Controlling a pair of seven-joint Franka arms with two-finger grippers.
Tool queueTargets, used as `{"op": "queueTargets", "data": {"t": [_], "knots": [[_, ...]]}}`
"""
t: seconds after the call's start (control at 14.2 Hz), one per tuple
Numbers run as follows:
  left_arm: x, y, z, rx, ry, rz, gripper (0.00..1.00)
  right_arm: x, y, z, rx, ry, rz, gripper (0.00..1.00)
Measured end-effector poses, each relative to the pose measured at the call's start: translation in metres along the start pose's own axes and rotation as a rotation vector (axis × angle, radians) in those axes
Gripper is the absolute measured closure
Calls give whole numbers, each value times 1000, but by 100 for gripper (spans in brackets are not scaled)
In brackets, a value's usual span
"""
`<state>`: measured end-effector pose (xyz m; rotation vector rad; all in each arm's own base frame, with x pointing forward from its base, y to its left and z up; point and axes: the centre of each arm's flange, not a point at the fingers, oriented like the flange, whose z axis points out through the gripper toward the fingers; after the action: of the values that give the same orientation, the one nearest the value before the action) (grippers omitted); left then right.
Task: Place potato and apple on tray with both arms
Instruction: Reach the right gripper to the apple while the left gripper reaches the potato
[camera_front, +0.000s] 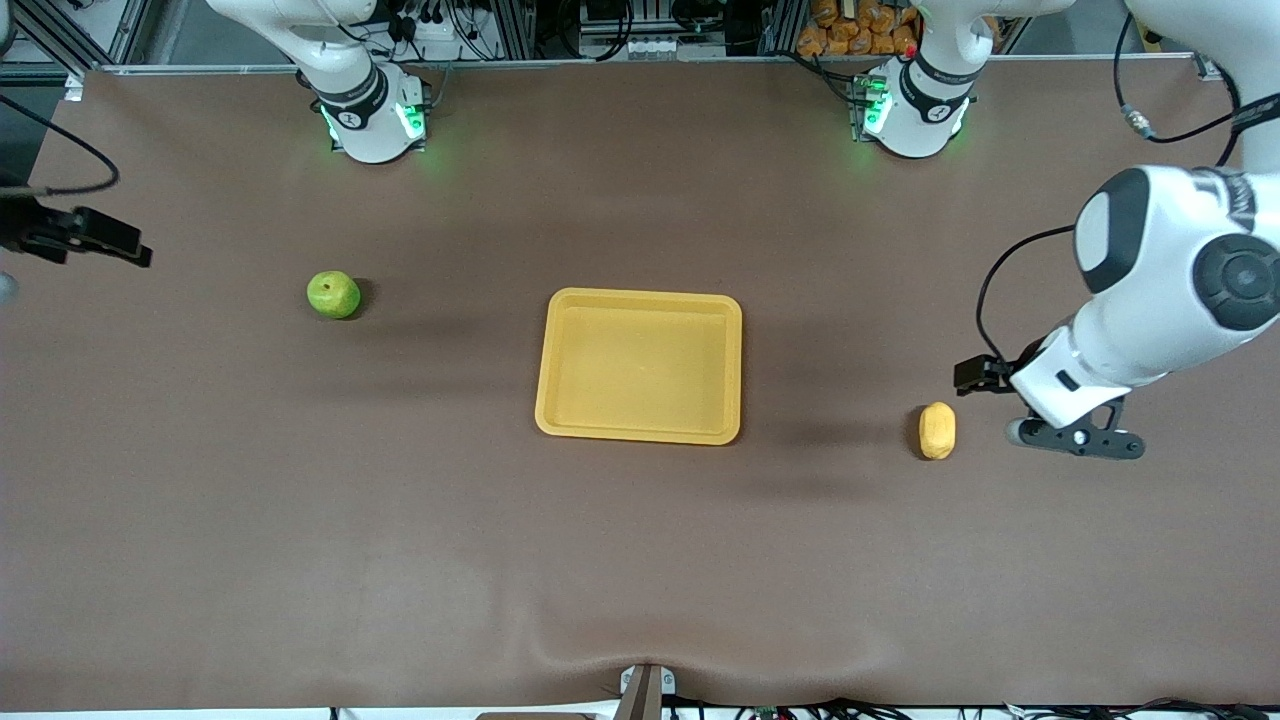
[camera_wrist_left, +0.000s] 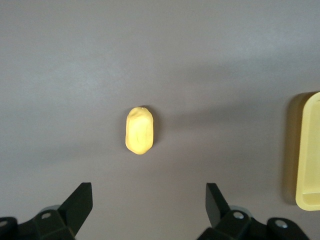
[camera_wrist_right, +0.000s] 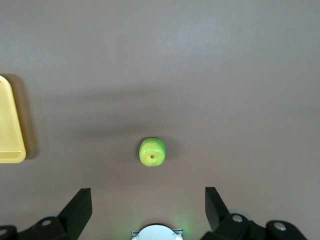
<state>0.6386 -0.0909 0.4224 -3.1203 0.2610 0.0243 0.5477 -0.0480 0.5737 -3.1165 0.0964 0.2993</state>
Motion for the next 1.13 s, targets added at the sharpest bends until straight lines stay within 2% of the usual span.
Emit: {"op": "queueTargets", "data": {"t": [0.21, 0.42, 0.56, 0.78, 1.13], "knots": [[-5, 3, 18, -1, -11, -24, 0, 14, 2, 48, 1, -51, 4, 0], [-16, 4, 36, 0, -52, -38, 0, 15, 13, 71, 7, -81, 23, 0], [-23, 4, 46, 1, -63, -37, 0, 18, 21, 84, 10, -82, 36, 0], [-27, 5, 64, -1, -32, -36, 0, 22, 24, 112, 12, -90, 42, 0], [-32, -3, 85, -3, 2, -49, 0, 18, 28, 196, 18, -196, 53, 0]]}}
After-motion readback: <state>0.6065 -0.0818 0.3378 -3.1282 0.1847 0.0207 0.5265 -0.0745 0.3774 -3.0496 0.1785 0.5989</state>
